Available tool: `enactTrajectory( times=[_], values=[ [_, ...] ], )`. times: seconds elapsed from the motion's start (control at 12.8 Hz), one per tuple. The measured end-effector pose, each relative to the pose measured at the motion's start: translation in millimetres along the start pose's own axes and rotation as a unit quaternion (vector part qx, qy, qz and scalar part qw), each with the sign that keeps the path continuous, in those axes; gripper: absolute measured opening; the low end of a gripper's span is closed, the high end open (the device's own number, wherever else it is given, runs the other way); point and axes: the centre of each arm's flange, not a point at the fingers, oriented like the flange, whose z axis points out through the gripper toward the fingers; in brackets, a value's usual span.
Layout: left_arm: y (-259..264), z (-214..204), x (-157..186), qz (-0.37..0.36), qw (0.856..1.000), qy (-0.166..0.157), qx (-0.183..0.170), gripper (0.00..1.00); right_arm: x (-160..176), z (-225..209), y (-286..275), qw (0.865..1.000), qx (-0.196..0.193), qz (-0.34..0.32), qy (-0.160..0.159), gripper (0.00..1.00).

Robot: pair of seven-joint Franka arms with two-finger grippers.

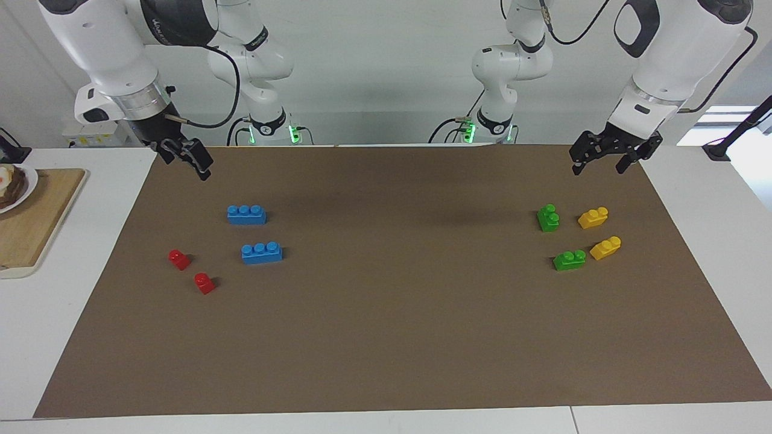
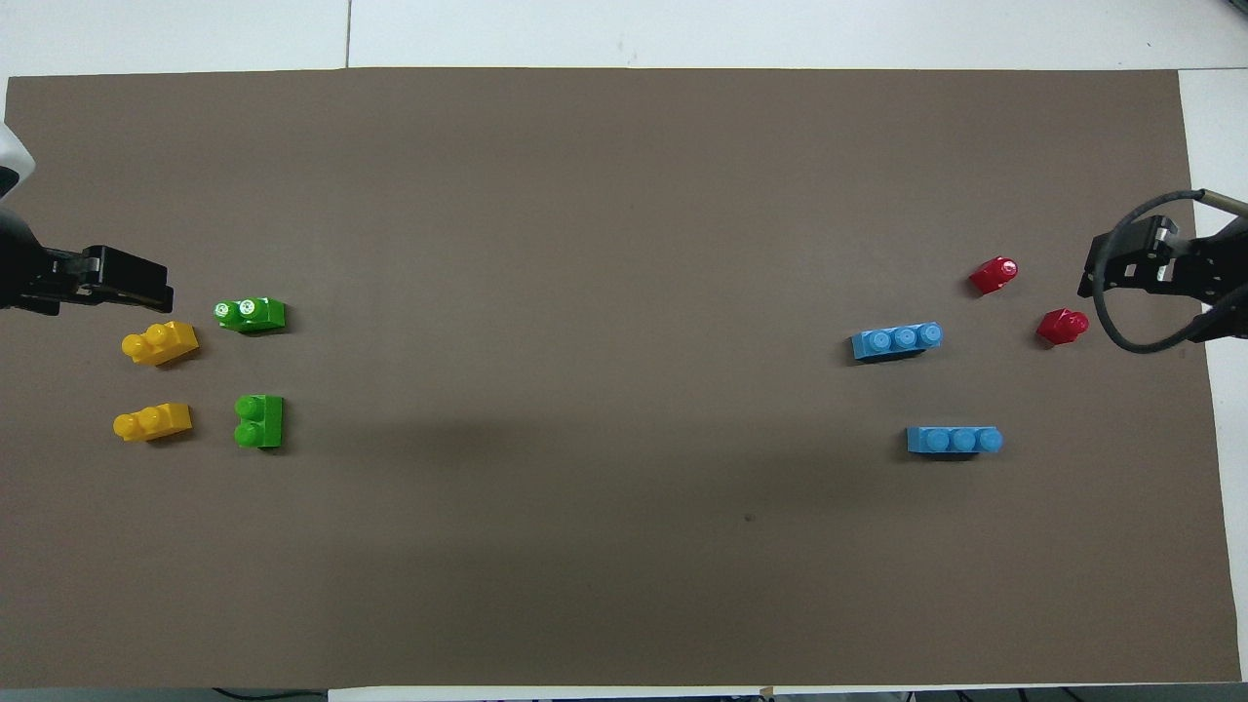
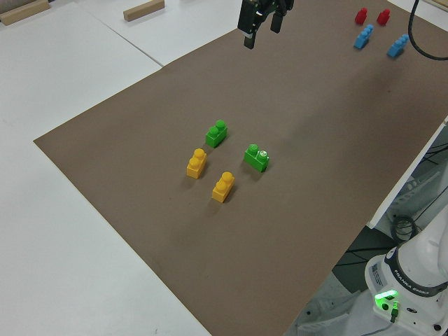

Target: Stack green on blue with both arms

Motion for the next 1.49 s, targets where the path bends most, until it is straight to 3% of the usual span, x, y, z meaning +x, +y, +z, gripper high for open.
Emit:
enactTrajectory(
  times=[0.24,0.55,0.86,1.1,1.49],
  values=[
    [-1,0,0,-0.001,1.0,0.0,0.0,1.0,0,11,-13,0.989,0.028,0.145,-0.022,1.0],
    [-3,5,-2,-0.003,1.0,-0.005,0.0,1.0,13,33,-21,0.956,0.063,0.272,-0.084,1.0],
    [-21,28,-17,-0.02,1.0,-0.02,0.001,1.0,37,83,-14,0.939,0.04,0.317,-0.127,1.0],
    [-22,46,-27,-0.021,1.0,-0.008,0.003,1.0,46,119,-4,0.921,0.037,0.358,-0.149,0.99],
    [-21,48,-32,-0.021,1.0,-0.002,0.004,1.0,52,169,14,0.906,0.04,0.39,-0.157,1.0]
  ],
)
